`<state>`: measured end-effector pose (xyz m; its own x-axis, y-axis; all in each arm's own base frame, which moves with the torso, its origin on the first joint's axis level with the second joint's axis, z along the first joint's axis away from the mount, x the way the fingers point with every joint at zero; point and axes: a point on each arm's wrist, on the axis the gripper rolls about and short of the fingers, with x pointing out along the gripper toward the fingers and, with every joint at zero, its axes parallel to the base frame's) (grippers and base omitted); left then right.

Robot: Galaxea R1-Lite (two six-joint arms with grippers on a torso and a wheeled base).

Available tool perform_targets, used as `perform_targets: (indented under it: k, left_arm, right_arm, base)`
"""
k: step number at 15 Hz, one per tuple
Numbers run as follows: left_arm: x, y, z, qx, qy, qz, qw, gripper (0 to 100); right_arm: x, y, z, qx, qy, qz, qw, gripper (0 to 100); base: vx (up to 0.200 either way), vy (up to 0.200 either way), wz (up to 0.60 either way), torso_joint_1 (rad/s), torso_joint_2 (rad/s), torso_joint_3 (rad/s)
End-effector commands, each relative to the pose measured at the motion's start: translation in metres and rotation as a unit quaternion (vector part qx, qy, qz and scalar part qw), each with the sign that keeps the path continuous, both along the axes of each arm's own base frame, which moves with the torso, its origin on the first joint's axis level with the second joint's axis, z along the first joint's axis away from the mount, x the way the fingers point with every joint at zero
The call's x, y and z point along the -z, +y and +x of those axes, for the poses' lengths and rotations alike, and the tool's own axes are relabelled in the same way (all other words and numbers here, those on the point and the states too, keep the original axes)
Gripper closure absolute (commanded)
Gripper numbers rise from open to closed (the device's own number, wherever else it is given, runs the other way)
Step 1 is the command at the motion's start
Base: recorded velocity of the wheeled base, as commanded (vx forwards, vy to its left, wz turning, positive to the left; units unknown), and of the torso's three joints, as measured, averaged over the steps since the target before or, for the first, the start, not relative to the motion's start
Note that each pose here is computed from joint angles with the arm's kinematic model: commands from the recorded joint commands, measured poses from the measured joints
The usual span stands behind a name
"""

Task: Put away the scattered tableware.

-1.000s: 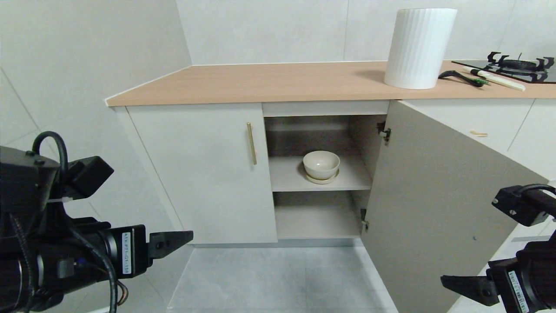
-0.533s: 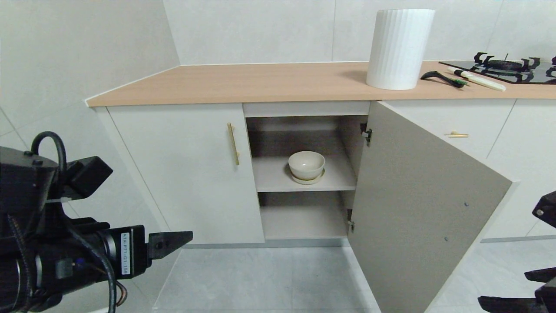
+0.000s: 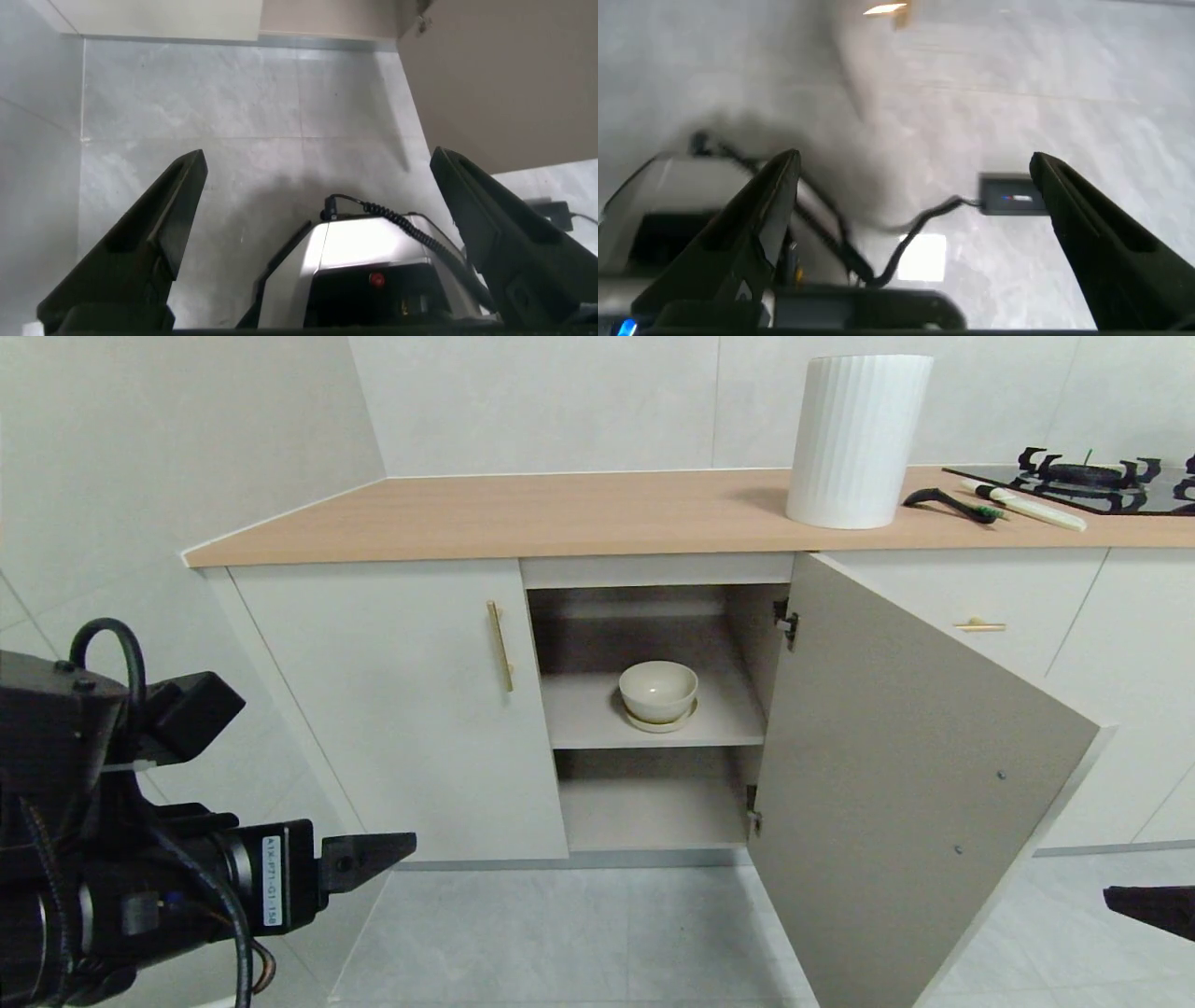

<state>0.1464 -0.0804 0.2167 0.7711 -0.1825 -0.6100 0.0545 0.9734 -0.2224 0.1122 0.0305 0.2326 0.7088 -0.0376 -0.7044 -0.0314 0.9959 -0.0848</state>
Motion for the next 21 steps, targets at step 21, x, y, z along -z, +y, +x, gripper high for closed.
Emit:
perform_targets:
  k: [21]
  left_arm:
    - [0.001, 0.0, 0.0, 0.001, 0.003, 0.001, 1.0, 0]
  right_arm:
    - [0.036, 0.003, 0.113, 0.158, -0.036, 0.108, 0.981, 0]
  base:
    - [0.0, 0.0, 0.0, 0.0, 0.0, 0.0]
